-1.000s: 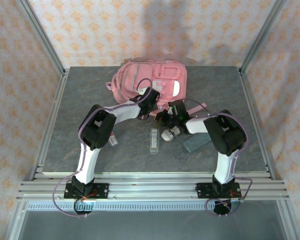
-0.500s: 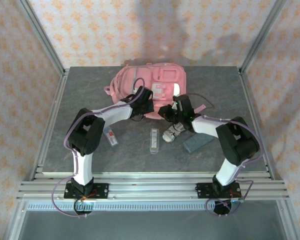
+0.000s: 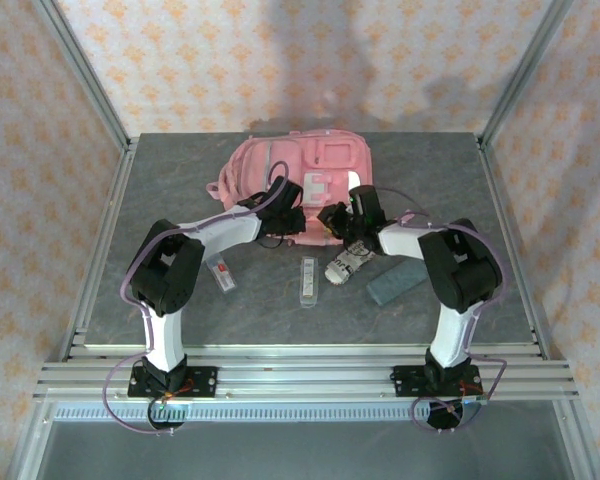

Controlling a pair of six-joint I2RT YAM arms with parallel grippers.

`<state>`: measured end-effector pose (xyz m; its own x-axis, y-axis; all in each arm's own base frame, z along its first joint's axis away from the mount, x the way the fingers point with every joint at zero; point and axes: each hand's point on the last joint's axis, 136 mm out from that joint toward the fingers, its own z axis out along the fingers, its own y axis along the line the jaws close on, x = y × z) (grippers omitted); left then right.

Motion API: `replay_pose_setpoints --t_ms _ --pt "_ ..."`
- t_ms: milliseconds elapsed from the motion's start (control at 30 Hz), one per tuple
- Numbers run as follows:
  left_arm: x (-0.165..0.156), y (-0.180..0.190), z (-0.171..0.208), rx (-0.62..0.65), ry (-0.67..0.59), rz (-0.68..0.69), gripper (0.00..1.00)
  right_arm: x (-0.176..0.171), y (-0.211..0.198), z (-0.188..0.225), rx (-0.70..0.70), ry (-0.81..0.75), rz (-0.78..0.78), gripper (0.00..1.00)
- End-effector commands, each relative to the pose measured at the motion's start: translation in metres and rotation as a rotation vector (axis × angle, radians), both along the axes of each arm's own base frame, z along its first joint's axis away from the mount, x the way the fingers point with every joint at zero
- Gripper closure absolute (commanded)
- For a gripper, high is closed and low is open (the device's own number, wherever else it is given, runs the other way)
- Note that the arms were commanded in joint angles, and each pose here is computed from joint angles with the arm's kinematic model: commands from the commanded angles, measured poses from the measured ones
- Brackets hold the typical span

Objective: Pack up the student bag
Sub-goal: Unzip the student bag at the top-center of the table.

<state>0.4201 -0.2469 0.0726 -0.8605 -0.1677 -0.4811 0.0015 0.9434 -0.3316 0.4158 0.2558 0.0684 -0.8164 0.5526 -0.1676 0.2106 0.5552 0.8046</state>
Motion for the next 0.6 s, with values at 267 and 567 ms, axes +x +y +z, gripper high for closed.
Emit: replay_pose_setpoints --t_ms 267,567 --pt "0.011 0.002 0.005 0.076 -0.028 0.037 0.59 0.014 -0.009 -0.015 -0.002 0.012 -0.081 0.87" --pt "0.017 -0.007 -0.014 0.114 0.004 0.051 0.60 0.014 -0.007 -0.017 0.012 0.013 -0.076 0.91"
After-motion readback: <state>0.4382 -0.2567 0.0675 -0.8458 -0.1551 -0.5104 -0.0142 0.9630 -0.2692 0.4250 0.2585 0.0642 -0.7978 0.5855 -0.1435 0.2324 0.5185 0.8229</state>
